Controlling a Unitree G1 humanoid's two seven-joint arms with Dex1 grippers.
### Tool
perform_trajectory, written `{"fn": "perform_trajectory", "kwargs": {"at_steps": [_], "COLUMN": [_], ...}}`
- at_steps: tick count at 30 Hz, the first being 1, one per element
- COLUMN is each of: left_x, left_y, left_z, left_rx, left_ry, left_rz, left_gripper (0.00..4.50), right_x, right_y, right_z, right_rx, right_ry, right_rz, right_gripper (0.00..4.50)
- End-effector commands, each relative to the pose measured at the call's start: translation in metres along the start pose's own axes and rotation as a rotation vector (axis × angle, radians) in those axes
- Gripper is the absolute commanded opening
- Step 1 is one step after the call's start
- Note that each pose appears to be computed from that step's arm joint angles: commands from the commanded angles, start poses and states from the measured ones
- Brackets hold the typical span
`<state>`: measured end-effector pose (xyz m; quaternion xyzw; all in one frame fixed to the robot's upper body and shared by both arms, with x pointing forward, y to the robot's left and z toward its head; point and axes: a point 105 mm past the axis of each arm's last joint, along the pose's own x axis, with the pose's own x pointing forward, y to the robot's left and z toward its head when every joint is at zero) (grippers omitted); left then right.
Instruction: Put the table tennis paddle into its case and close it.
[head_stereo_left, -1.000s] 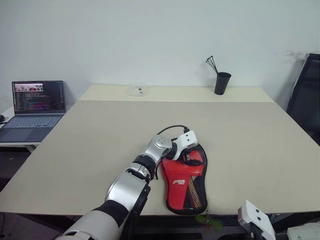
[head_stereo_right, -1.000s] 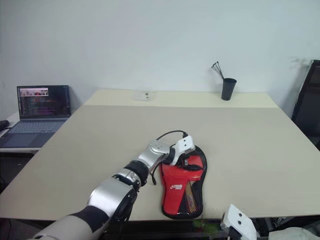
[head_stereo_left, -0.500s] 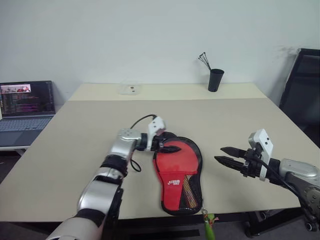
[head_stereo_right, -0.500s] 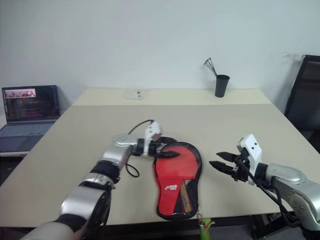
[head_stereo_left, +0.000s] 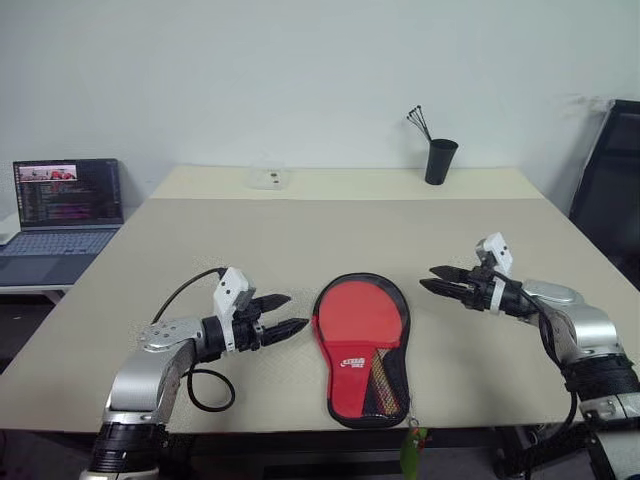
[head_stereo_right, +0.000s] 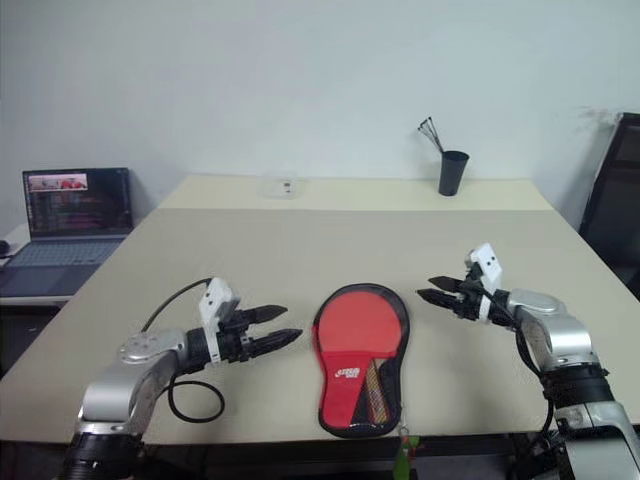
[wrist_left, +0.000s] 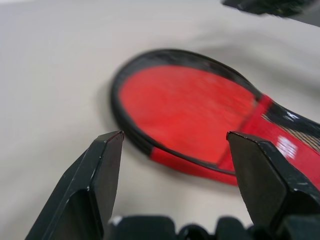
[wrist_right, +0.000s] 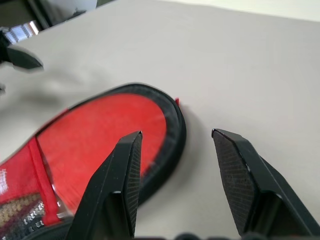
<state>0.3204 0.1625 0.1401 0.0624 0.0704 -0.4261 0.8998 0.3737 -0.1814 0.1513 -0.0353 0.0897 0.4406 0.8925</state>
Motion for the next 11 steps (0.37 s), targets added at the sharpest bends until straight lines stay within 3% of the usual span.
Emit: {"fn": "perform_trajectory", "kwargs": {"at_steps": [1,5,11], "left_x": [0.000,0.010,0.021], "left_y": [0.005,0.013,0.018], "left_z": [0.016,0.017,0.011], "left_rx": [0.071,0.091,0.102], "left_ry": [-0.034,-0.020,-0.004], "left_rz": [0.063,0.062,0.045], "left_gripper": [3.59,3.59,3.59], "right_x": [-0.015,-0.024,-0.030], "right_y": [-0.012,-0.018,-0.014], "right_z": [0.015,0.021,0.009], "right_rx": [-0.079,-0.099,-0.079], "right_ry": [-0.002,-0.001,0.032], "right_rz": [-0.017,-0.041,-0.054], "right_gripper": [2.40,2.40,2.40]}}
